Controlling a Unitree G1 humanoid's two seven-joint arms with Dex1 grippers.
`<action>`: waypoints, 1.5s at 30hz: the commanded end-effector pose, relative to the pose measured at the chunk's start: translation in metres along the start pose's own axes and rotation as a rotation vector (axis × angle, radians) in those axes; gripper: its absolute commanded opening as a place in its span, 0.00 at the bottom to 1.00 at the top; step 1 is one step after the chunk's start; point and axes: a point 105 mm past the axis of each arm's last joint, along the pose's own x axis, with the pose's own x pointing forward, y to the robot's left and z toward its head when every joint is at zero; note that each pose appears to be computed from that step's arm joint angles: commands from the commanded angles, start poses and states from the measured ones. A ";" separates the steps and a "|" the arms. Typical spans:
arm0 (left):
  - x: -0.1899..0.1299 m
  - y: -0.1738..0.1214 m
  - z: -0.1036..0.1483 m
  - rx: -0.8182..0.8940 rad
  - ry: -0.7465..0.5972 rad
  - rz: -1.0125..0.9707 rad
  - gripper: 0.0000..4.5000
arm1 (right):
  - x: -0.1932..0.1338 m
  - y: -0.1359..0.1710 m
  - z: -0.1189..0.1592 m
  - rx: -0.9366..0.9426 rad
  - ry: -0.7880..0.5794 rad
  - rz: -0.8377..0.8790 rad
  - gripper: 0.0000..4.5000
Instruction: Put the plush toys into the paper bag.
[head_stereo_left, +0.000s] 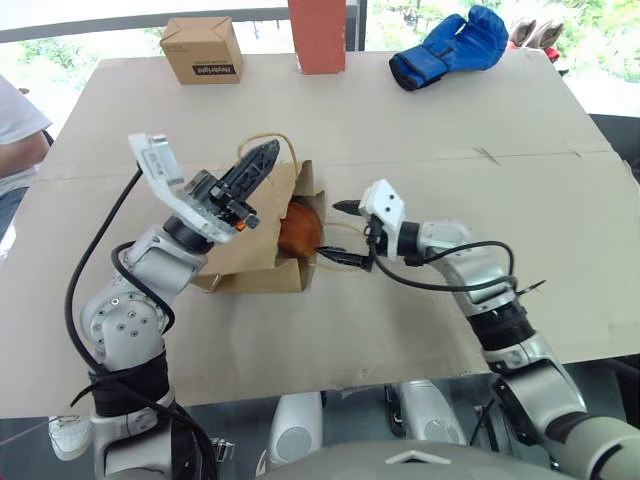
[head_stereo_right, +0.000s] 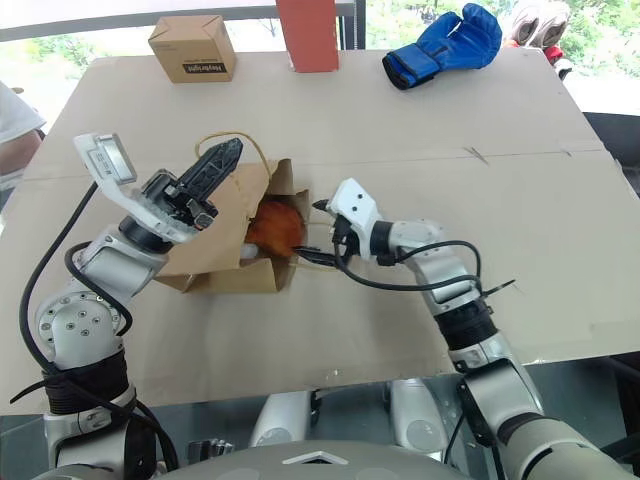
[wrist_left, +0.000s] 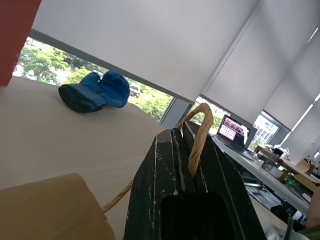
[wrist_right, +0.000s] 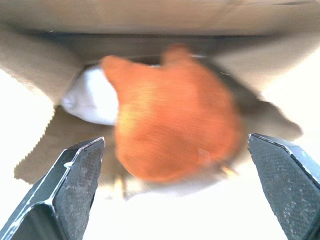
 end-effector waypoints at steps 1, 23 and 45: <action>0.003 -0.011 0.019 0.017 -0.064 -0.069 0.00 | -0.019 -0.003 0.020 0.030 -0.034 -0.048 0.99; 0.000 -0.032 0.041 0.006 -0.101 -0.160 0.00 | -0.019 -0.034 0.000 0.961 -0.216 -0.183 0.99; -0.013 -0.044 0.046 0.017 -0.107 -0.119 0.00 | -0.041 -0.010 0.007 0.913 -0.184 -0.089 0.99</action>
